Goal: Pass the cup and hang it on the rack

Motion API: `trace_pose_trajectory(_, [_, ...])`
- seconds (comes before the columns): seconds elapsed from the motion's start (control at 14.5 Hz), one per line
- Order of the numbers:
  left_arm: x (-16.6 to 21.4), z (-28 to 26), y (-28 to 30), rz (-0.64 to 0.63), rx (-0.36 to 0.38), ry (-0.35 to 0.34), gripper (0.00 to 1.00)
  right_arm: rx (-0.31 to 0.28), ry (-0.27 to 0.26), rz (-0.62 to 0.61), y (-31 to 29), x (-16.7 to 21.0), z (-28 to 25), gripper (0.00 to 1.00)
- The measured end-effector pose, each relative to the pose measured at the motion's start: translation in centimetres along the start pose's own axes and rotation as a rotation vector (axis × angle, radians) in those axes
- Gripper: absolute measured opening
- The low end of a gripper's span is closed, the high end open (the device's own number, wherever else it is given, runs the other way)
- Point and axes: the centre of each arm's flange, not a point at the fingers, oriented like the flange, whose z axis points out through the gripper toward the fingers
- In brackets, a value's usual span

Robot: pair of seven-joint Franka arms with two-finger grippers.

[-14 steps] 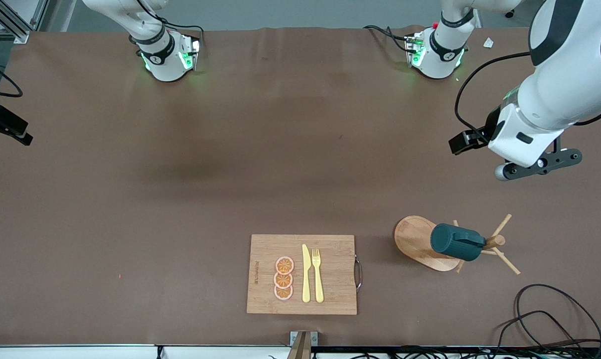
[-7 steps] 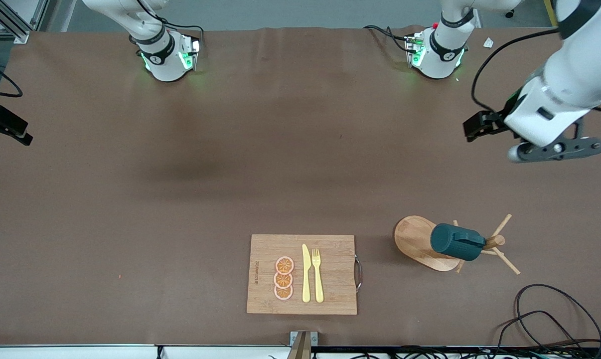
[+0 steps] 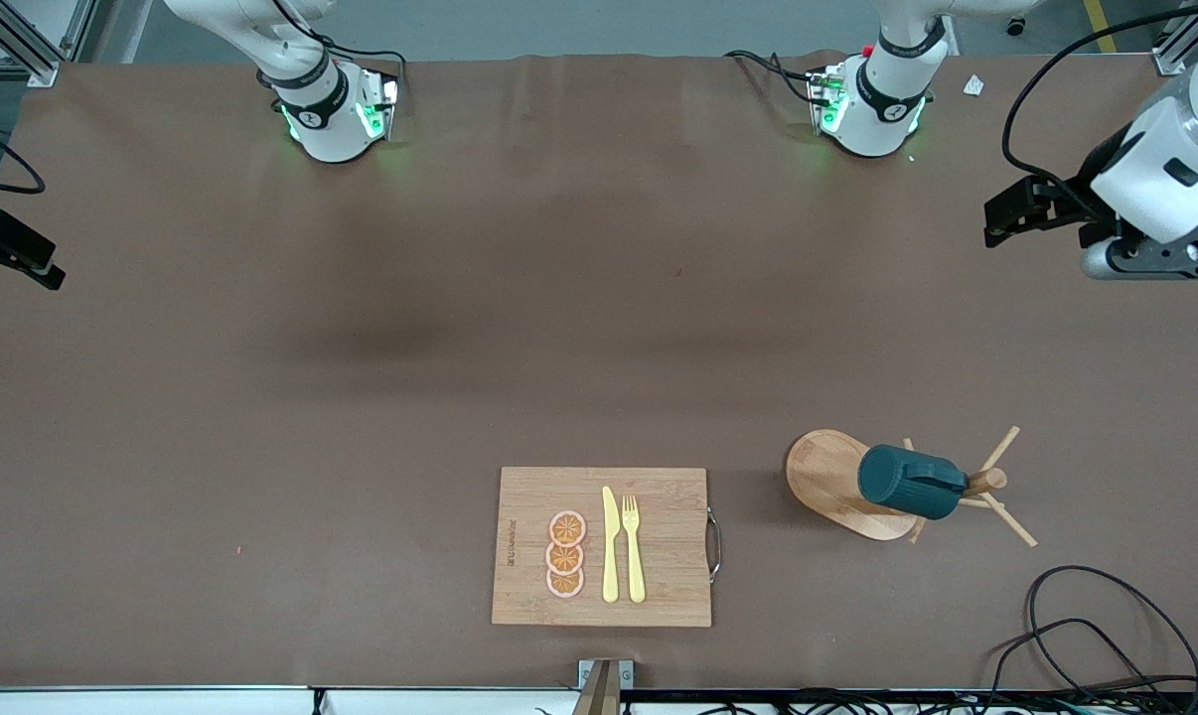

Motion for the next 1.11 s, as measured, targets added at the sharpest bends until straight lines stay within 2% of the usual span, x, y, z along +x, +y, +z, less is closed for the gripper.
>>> trace_pose_trajectory(0.42, [-4.4, 0.3, 2.3, 0.035, 0.030, 0.019, 1.00, 0.000, 0.000, 0.000, 0.0, 0.0, 0.0, 1.00])
trace_pose_trajectory(1.11, [-4.1, 0.4, -0.9, -0.018, 0.023, 0.025, 1.00, 0.000, 0.000, -0.001, -0.1, 0.0, 0.0, 1.00])
